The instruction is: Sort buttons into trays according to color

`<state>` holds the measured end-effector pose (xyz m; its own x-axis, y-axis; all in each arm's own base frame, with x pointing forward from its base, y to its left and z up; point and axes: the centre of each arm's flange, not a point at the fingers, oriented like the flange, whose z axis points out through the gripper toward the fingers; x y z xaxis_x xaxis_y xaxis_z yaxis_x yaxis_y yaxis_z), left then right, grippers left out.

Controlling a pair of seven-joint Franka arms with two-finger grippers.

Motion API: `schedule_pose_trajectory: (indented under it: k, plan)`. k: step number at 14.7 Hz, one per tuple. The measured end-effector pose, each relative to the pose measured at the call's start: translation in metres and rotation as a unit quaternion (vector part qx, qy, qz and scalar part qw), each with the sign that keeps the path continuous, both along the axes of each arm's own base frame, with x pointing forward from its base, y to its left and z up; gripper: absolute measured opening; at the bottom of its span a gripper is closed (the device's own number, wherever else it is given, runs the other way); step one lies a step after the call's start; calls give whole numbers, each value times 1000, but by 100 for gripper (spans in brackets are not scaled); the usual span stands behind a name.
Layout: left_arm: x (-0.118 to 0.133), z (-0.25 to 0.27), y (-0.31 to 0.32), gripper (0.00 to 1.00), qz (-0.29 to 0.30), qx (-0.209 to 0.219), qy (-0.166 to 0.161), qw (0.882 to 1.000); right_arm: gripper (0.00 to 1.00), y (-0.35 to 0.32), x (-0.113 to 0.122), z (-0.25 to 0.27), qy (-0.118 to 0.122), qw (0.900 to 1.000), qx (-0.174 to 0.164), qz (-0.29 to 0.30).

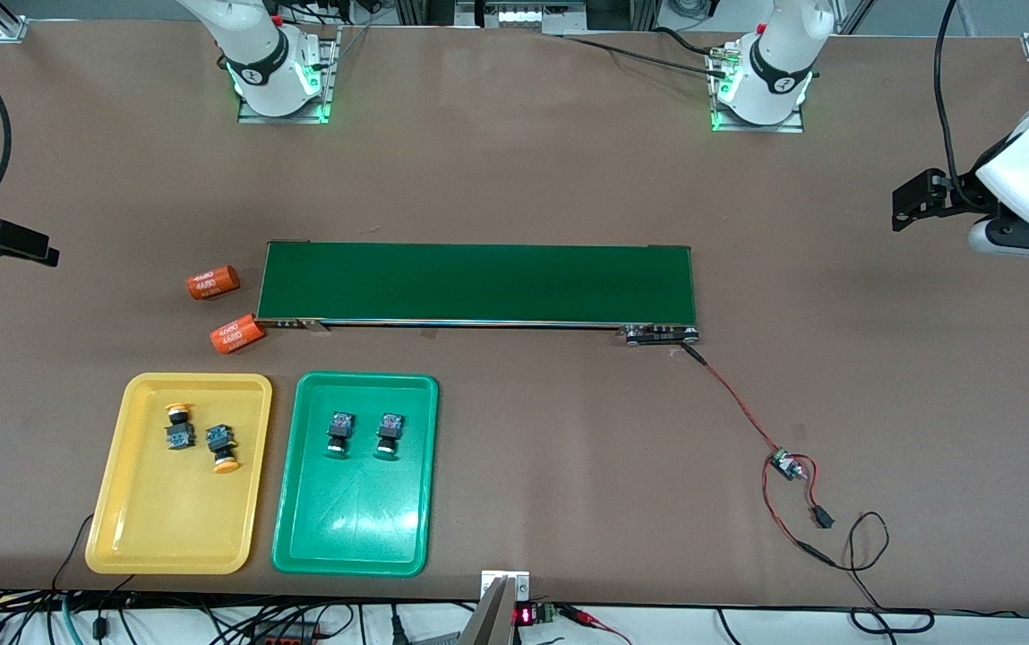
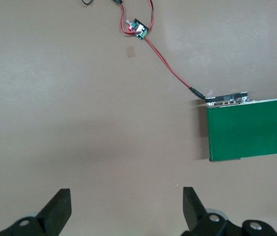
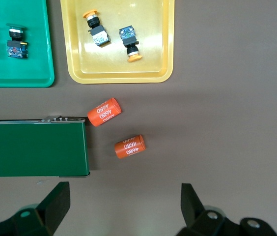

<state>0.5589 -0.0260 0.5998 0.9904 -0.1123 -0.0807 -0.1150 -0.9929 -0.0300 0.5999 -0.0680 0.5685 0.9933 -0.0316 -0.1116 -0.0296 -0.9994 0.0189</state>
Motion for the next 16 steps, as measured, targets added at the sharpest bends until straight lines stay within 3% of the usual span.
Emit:
schedule_pose_trajectory:
  k: [7,16]
  plan:
    - [0,0,0,100,0,0,0,1000,100,4,-34,12,-25,1000,5,-3]
    - [0,0,0,100,0,0,0,1000,100,17,-38,21,-30,999,5,-9]
